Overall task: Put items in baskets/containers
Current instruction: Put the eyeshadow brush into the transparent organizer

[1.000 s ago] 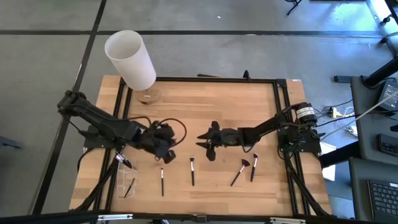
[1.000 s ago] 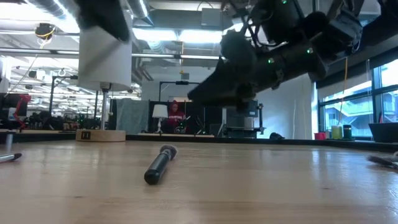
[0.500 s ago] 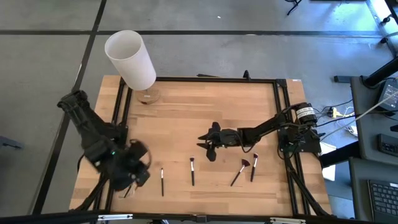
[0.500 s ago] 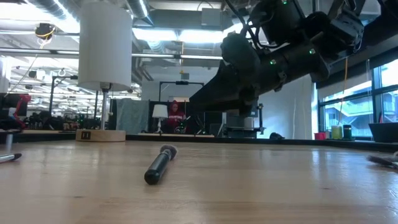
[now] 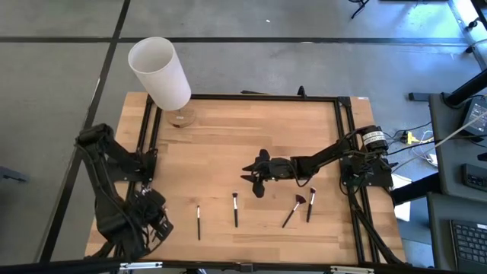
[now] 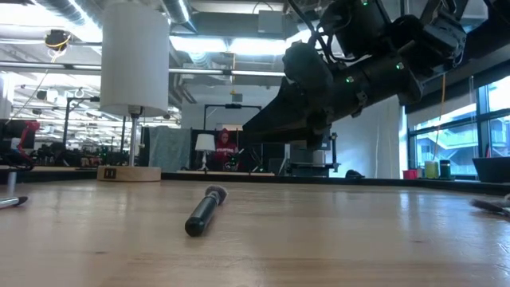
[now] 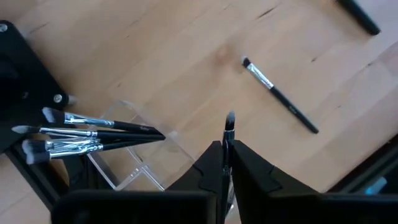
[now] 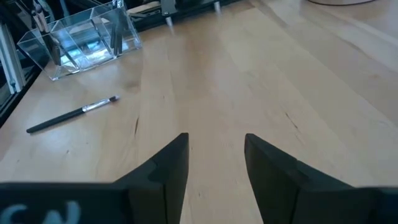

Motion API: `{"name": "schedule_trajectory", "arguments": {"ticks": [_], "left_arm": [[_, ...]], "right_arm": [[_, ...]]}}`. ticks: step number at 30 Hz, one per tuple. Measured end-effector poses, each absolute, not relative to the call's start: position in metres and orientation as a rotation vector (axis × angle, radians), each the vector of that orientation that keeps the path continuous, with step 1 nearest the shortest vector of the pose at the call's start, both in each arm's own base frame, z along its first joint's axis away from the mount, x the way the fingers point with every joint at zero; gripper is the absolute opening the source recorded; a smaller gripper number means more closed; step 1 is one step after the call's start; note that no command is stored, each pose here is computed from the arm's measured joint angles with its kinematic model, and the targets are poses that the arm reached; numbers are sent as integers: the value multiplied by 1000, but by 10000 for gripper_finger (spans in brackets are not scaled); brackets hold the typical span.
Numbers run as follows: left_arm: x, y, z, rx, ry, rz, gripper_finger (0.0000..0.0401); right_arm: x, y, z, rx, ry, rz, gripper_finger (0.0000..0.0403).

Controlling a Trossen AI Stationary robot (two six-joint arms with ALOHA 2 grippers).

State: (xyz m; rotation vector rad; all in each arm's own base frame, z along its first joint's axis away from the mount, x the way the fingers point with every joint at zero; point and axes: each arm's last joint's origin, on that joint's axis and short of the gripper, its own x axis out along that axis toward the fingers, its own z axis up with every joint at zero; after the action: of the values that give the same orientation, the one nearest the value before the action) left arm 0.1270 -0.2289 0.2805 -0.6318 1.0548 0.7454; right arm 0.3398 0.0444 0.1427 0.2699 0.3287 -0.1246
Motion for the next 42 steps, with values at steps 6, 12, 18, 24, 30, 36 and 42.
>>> {"name": "schedule_trajectory", "arguments": {"ticks": [6,12,18,24,30,36,42], "left_arm": [[130,-236,270,-586,1071,765,35],[132,-236,268,-591,1103,783,57],[138,-230,271,-619,1108,797,95],[140,-227,272,-632,1189,823,122],[138,-223,272,-606,1158,873,125],[154,-206,274,-544,1137,931,125],[186,-183,271,-541,1276,923,125]], "right_arm": [[340,44,143,270,329,-125,155],[340,44,143,267,329,-124,155],[340,44,143,266,329,-124,155],[340,44,143,265,329,-124,155],[340,44,143,263,329,-123,155],[340,44,143,268,328,-124,155],[340,44,143,271,321,-122,155]]}}
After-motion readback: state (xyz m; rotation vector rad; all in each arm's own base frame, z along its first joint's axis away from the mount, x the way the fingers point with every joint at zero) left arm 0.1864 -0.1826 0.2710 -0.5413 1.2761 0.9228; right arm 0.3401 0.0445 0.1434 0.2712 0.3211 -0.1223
